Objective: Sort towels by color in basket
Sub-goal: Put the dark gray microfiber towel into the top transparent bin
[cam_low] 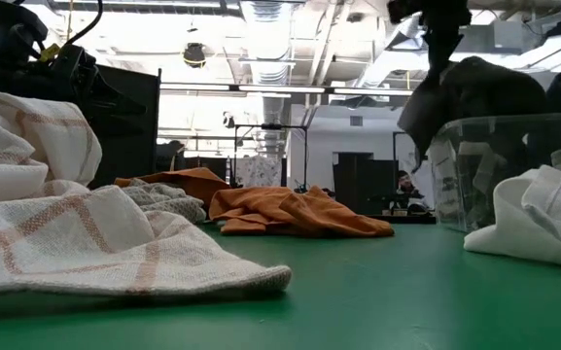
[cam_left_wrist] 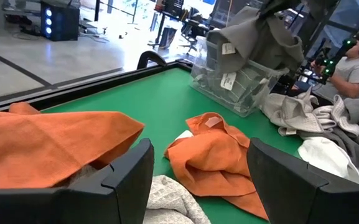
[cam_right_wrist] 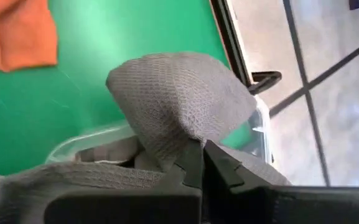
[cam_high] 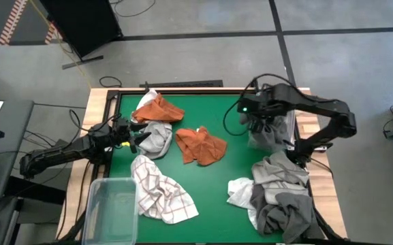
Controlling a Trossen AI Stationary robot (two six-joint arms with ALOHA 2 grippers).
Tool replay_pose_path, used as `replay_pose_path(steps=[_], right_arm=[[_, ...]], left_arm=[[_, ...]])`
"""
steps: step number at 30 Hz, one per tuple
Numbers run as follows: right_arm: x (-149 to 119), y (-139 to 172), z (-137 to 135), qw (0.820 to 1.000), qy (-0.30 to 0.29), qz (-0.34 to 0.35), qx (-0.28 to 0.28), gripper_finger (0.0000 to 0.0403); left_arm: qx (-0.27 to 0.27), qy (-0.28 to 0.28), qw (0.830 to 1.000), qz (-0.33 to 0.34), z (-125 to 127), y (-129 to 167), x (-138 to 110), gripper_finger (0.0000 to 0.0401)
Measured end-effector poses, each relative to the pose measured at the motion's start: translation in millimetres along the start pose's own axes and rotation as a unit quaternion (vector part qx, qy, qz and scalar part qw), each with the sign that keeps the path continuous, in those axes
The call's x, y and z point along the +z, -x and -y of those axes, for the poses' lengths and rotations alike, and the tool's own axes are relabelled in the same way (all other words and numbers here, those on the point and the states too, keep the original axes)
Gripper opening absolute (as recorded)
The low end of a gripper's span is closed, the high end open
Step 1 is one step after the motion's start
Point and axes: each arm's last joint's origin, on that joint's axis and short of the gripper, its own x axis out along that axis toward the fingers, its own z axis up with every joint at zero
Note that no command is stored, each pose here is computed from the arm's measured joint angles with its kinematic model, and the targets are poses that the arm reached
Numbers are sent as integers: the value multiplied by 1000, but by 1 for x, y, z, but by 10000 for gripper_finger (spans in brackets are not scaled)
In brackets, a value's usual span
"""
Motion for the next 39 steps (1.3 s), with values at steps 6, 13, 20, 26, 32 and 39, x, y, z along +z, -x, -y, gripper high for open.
replay_pose_path(steps=[6, 13, 20, 26, 32, 39], right_arm=[[-13, 10, 16, 998, -60, 18, 3, 25], [-37, 25, 34, 996, -32, 51, 58, 24], [-72, 63, 53, 966, -33, 224, 126, 23], [-108, 84, 62, 942, -49, 297, 151, 23], [-130, 83, 65, 952, -90, 261, 132, 23], [-131, 34, 42, 976, -68, 167, 121, 23]], left_arm=[[0, -1, 1000, -1, 0, 0, 0, 245], [4, -2, 1000, -12, -1, 0, -2, 245], [4, -2, 1000, -17, -1, 0, -3, 245], [4, -1, 1000, -17, -1, 0, -3, 245], [5, -1, 1000, -16, -1, 0, -3, 245], [4, -1, 1000, -12, -1, 0, -2, 245]])
